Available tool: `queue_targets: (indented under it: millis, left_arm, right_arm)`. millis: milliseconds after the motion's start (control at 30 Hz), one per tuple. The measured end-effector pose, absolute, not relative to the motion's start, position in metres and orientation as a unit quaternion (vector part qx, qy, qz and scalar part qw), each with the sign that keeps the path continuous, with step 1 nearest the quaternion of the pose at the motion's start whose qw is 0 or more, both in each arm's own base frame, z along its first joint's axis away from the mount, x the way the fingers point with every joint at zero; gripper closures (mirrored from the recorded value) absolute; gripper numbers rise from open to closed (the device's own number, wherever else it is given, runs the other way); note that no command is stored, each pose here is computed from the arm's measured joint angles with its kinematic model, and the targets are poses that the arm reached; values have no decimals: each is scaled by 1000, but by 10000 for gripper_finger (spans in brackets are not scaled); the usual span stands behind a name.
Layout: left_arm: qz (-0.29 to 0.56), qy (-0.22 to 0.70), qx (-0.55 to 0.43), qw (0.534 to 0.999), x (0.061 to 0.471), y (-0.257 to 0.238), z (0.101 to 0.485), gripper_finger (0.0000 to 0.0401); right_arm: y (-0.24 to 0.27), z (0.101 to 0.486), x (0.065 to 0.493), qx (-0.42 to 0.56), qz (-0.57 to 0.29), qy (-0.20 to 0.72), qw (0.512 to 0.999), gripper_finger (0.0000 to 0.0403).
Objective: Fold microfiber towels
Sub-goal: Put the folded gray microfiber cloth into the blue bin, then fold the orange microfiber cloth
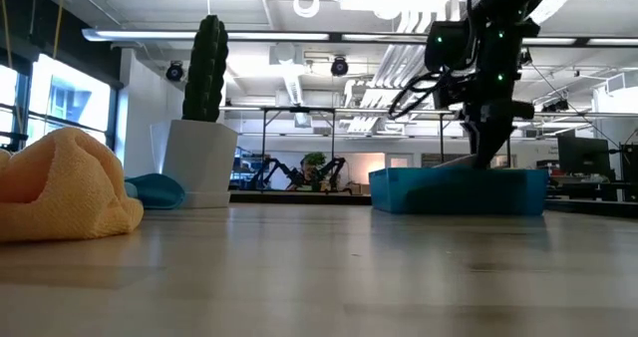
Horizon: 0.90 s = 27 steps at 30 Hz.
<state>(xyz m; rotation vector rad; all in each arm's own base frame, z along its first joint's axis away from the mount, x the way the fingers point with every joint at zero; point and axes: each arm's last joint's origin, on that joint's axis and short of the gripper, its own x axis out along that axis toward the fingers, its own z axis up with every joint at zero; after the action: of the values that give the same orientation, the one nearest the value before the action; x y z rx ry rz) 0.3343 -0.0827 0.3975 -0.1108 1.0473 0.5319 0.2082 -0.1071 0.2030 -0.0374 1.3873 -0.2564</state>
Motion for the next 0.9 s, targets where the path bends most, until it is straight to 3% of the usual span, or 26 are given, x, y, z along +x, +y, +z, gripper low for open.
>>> queue_targets:
  millis: [200, 467, 667, 900]
  left_arm:
    - [247, 496, -55, 830, 334, -83, 397, 270]
    - [206, 514, -63, 830, 331, -97, 396, 270]
    - [195, 503, -59, 840, 320, -129, 396, 270]
    - [249, 492, -92, 829, 295, -144, 381, 270]
  right_arm:
    - [-110, 247, 215, 21, -155, 631, 760, 258]
    - [-98, 294, 225, 133, -136, 574, 796, 254]
    - [-48, 297, 232, 147, -83, 525, 834, 254]
    - [27, 298, 243, 104, -68, 430, 894, 254]
